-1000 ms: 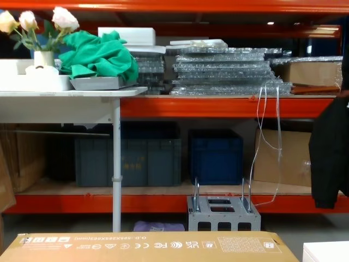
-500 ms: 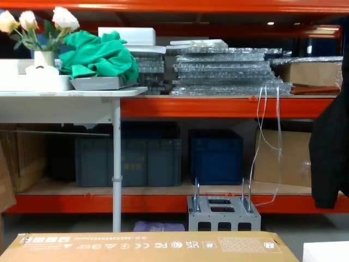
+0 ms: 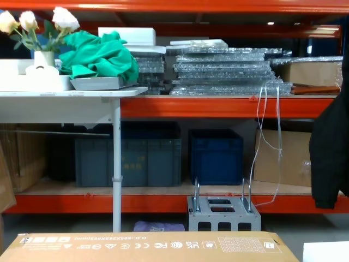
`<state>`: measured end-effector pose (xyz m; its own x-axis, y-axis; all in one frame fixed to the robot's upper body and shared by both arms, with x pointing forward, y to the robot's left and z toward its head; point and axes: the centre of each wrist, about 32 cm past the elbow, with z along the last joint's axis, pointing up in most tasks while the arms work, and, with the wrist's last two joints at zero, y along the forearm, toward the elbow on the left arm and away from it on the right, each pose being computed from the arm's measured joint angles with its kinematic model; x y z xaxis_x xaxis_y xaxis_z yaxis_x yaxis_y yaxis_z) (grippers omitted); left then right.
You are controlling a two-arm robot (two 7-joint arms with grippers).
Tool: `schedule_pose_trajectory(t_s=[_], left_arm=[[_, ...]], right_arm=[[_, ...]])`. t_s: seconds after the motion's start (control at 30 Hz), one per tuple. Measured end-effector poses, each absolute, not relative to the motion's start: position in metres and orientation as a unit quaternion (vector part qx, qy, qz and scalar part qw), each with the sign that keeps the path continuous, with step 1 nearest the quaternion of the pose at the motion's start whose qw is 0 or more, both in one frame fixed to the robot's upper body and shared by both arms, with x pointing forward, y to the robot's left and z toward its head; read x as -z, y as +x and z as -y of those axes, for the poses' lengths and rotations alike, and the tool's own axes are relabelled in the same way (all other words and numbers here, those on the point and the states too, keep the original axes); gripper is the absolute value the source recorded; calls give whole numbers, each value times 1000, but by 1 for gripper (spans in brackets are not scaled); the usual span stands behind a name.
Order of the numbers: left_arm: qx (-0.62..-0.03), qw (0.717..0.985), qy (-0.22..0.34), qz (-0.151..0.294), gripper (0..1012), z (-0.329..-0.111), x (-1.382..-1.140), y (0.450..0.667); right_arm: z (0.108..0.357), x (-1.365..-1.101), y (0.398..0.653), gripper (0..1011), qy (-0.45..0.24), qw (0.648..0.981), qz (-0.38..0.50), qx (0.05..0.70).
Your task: Use one hand to grasp the basket and place it at the designated location.
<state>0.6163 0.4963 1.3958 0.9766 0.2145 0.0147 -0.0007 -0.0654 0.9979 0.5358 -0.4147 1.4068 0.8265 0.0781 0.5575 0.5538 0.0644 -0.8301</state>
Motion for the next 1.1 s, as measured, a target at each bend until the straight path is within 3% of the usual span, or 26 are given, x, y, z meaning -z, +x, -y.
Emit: schedule_pose_trajectory(t_s=[0.6, 1.1], left_arm=[[-79, 680, 726, -74, 0, -496, -1396, 616], [-79, 680, 726, -74, 0, -496, -1396, 616]], right_arm=[[411, -1371, 548, 235, -672, 703, 192, 133], [410, -1364, 554, 234, -675, 707, 176, 117]])
